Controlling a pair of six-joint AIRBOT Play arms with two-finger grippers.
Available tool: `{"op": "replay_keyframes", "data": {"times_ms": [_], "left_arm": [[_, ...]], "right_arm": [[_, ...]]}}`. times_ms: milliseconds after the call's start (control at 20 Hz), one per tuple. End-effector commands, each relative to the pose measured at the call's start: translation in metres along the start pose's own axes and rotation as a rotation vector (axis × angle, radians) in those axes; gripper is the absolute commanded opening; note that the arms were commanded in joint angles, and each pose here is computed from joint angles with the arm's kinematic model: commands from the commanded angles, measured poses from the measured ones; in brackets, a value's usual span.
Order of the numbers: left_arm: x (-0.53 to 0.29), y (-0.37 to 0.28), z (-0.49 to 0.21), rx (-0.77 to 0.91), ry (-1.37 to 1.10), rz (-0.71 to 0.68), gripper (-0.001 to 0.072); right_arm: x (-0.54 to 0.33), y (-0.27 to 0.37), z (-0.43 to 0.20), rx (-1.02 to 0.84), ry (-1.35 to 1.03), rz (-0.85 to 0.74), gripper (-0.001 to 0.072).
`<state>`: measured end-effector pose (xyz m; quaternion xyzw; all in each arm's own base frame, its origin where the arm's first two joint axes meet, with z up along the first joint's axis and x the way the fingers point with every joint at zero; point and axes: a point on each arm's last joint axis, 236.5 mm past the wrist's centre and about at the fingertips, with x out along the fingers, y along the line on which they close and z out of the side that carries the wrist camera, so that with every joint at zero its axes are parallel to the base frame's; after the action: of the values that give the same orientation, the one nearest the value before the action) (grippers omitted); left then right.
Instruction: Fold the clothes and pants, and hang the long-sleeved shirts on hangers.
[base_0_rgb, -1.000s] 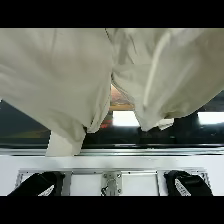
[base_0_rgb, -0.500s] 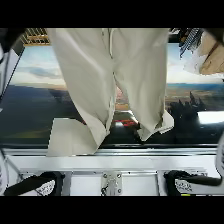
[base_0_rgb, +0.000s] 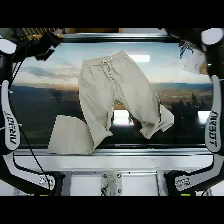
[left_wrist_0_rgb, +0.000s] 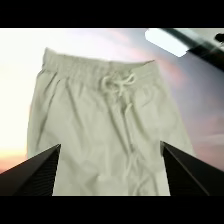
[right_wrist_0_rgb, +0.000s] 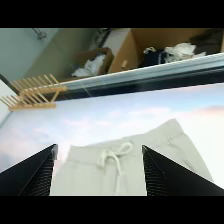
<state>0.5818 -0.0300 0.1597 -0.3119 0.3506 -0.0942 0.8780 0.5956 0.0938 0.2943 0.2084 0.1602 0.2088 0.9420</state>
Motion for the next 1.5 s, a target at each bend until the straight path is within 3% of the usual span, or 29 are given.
{"op": "replay_keyframes", "data": {"times_ms": [0, 250, 400, 550, 700, 950, 1000, 1050, 1100, 1150, 1200, 1350, 1450], "left_arm": [[-0.026, 0.076, -0.073, -0.043, 0.203, 0.190, 0.0717], [-0.030, 0.111, -0.252, -0.126, 0.511, 0.278, 0.0718], [-0.022, 0.090, -0.333, -0.202, 0.607, 0.196, 0.0718], [-0.011, 0.067, -0.367, -0.236, 0.630, 0.119, 0.0718], [-0.002, 0.057, -0.376, -0.191, 0.618, 0.112, 0.0718], [0.009, 0.051, -0.406, -0.218, 0.690, 0.113, 0.0716], [0.010, 0.051, -0.406, -0.230, 0.686, 0.111, 0.0604], [0.012, 0.050, -0.405, -0.237, 0.677, 0.108, 0.0380], [0.013, 0.048, -0.403, -0.244, 0.671, 0.104, 0.0140], [0.011, 0.047, -0.399, -0.246, 0.665, 0.099, 0.0010], [0.007, 0.043, -0.393, -0.246, 0.661, 0.086, 0.0011], [-0.025, 0.014, -0.369, -0.166, 0.675, -0.015, 0.0010], [-0.054, -0.012, -0.366, -0.112, 0.692, -0.081, 0.0010]], "right_arm": [[-0.076, -0.048, -0.044, -0.173, 0.294, -0.186, 0.0568], [-0.182, -0.115, -0.189, 0.052, 0.637, -0.447, 0.0568], [-0.217, -0.125, -0.298, 0.185, 0.769, -0.483, 0.0568], [-0.228, -0.119, -0.382, 0.358, 0.830, -0.466, 0.0568], [-0.226, -0.121, -0.422, 0.469, 0.818, -0.473, 0.0568], [-0.205, -0.121, -0.437, 0.511, 0.781, -0.465, 0.0568], [-0.200, -0.119, -0.439, 0.509, 0.775, -0.459, 0.0568], [-0.194, -0.119, -0.439, 0.503, 0.762, -0.458, 0.0563], [-0.189, -0.120, -0.438, 0.490, 0.749, -0.458, 0.0443], [-0.185, -0.121, -0.433, 0.462, 0.736, -0.452, 0.0136], [-0.181, -0.125, -0.421, 0.412, 0.716, -0.441, 0.0009], [-0.180, -0.158, -0.343, 0.246, 0.640, -0.516, 0.0008], [-0.193, -0.196, -0.247, 0.106, 0.507, -0.675, 0.0008]]}}
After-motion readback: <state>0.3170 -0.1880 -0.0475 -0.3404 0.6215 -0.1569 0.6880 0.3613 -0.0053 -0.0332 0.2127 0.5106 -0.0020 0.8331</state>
